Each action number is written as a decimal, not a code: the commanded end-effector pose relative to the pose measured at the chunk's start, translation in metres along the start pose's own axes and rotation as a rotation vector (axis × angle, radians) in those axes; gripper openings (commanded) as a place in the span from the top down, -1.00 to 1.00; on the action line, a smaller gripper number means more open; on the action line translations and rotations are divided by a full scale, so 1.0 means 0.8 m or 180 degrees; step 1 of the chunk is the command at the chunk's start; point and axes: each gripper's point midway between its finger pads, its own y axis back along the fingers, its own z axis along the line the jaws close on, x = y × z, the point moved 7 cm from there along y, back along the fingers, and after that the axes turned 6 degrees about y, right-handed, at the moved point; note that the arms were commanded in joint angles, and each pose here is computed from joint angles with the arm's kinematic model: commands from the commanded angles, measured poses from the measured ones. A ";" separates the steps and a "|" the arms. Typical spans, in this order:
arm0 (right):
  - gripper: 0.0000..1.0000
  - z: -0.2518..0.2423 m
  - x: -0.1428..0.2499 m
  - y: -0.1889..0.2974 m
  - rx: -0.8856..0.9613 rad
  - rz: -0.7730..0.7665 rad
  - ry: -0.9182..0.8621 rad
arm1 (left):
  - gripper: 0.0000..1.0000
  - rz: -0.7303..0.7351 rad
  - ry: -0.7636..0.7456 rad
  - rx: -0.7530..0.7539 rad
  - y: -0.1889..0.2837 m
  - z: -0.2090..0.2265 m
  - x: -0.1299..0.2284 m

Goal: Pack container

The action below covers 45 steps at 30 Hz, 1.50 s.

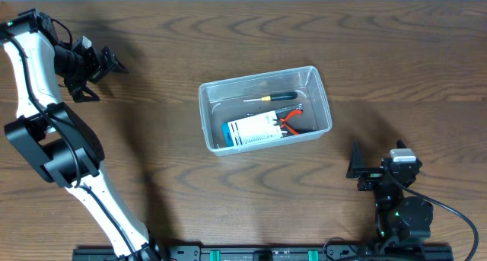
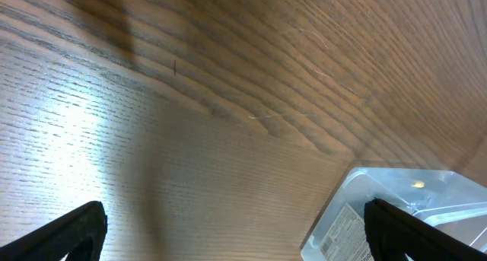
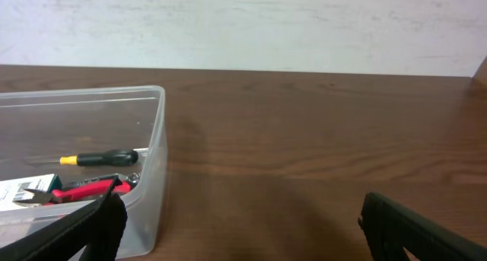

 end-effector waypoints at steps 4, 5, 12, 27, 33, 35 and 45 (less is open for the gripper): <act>-0.98 0.002 0.001 0.000 -0.0013 -0.0016 0.0018 | -0.96 -0.0144 -0.0083 0.0008 0.022 -0.011 0.004; -0.98 0.002 0.001 0.000 -0.0013 -0.0016 0.0017 | -0.96 -0.0176 -0.0111 0.0013 0.027 -0.015 0.006; -0.99 0.002 0.001 0.000 -0.0013 -0.0017 0.0018 | -0.96 -0.0403 -0.0466 0.0065 0.067 -0.068 0.045; -0.99 0.002 0.001 0.000 -0.0013 -0.0017 0.0018 | -0.96 -0.0136 -0.2145 0.0261 0.081 -0.217 0.304; -0.98 0.002 0.001 0.000 -0.0013 -0.0017 0.0018 | -0.96 -0.0092 -0.2552 0.0367 0.094 -0.210 0.377; -0.99 0.002 0.001 0.000 -0.0013 -0.0017 0.0018 | -0.96 -0.0145 -0.2572 0.0399 0.102 -0.197 0.390; -0.99 0.002 0.001 0.000 -0.0013 -0.0017 0.0017 | -0.96 -0.1169 -0.2805 0.0841 0.124 -0.141 0.421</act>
